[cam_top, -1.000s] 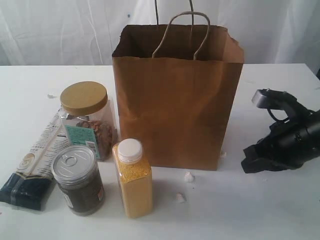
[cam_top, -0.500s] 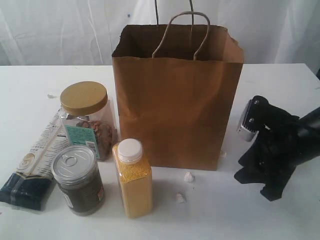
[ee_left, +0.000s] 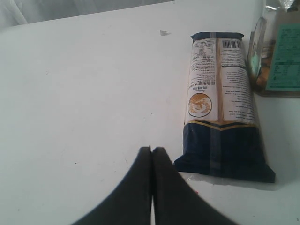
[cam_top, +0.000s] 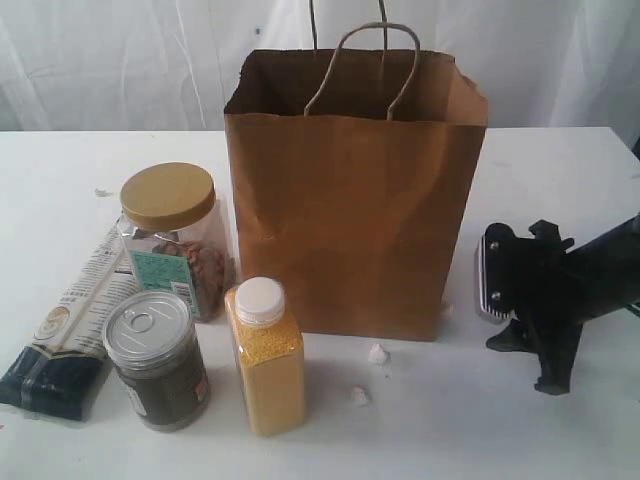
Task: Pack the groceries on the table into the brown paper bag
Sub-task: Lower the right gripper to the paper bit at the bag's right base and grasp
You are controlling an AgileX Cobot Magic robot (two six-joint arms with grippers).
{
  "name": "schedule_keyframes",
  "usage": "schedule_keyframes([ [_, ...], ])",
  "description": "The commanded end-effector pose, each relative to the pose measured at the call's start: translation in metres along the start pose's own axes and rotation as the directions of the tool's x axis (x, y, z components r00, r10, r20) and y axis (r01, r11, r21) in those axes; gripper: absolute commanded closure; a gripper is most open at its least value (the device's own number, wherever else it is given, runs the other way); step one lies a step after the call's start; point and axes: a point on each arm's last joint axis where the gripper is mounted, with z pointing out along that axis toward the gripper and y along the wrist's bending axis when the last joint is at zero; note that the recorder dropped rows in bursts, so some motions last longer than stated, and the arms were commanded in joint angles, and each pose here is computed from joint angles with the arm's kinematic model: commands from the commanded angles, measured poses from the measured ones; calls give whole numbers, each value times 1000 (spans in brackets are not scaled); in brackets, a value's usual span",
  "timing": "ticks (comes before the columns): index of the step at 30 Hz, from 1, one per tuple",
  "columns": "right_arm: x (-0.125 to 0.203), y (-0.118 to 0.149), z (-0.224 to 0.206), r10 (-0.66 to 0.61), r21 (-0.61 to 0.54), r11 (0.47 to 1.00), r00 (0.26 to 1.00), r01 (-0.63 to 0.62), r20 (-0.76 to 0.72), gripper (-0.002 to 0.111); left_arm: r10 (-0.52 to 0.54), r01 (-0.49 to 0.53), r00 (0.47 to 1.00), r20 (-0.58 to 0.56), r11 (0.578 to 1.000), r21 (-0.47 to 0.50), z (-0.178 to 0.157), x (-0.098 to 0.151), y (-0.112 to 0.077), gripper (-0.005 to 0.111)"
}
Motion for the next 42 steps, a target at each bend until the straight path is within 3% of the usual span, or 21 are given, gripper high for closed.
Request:
schedule_keyframes([
  [1, 3, -3, 18, 45, -5, 999, 999, -45, 15, 64, -6, 6, 1000, 6, 1000, -1, 0, 0, 0, 107],
  [5, -2, -16, 28, 102, -3, 995, 993, -102, 67, 64, -6, 6, 1000, 6, 1000, -1, 0, 0, 0, 107],
  [9, -12, -22, 33, 160, -75, 986, 974, -150, 161, 64, -6, 6, 1000, 6, 1000, -1, 0, 0, 0, 107],
  [14, -11, -27, 43, 188, -91, 980, 968, -175, 167, 64, -6, 6, 1000, 6, 1000, -1, 0, 0, 0, 107],
  [19, -9, -28, 50, 205, -104, 976, 965, -190, 163, 82, -6, 6, 1000, 6, 1000, -1, 0, 0, 0, 107],
  [28, -13, -25, 49, 205, -137, 974, 961, -181, 188, 104, -6, 6, 1000, 6, 1000, -1, 0, 0, 0, 107],
  [35, -22, -23, 34, 273, -190, 954, 934, -232, 231, 108, -6, 6, 1000, 6, 1000, -1, 0, 0, 0, 107],
  [42, -28, -27, 8, 353, -168, 931, 915, -324, 195, 108, -6, 6, 1000, 6, 1000, -1, 0, 0, 0, 107],
])
